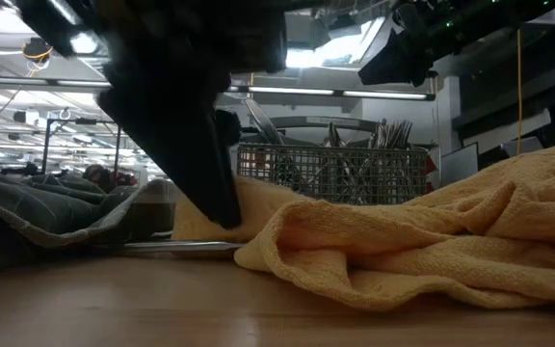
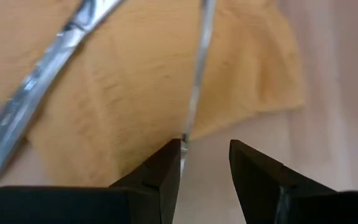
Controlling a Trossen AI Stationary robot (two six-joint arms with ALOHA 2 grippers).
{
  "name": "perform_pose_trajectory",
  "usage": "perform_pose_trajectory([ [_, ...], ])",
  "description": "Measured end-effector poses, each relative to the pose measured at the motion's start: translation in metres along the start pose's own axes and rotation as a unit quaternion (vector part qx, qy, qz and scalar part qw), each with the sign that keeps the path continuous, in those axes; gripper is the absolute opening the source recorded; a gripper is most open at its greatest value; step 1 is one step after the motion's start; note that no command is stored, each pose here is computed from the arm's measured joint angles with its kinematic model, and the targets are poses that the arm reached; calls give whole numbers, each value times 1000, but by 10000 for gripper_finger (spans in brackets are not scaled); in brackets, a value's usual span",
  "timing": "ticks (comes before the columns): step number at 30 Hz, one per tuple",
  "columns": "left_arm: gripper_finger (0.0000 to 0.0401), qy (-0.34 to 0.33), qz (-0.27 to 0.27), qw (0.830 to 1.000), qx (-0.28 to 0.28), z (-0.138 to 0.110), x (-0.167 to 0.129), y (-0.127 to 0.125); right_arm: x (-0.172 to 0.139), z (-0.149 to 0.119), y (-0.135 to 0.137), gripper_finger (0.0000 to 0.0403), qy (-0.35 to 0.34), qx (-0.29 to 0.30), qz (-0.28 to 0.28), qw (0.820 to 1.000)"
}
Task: Sort silverware
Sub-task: Put the silver knife into the gray utensil holder
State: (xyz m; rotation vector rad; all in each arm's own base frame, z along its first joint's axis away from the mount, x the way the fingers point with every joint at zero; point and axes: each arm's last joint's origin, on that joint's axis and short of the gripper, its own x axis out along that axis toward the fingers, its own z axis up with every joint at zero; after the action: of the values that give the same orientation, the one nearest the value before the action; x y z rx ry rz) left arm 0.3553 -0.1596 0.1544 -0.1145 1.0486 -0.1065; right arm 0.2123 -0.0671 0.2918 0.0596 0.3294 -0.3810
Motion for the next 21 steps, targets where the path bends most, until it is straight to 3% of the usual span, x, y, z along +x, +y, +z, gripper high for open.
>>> perform_pose_trajectory([
  [15, 125, 22, 21, 999, 34, -3, 20, 13, 0, -1, 0, 140, 4, 14, 0, 1000],
  [21, 82, 34, 23, 996, 75, -7, 20, 11, 0, -3, 0, 140, 14, 14, -1, 1000],
])
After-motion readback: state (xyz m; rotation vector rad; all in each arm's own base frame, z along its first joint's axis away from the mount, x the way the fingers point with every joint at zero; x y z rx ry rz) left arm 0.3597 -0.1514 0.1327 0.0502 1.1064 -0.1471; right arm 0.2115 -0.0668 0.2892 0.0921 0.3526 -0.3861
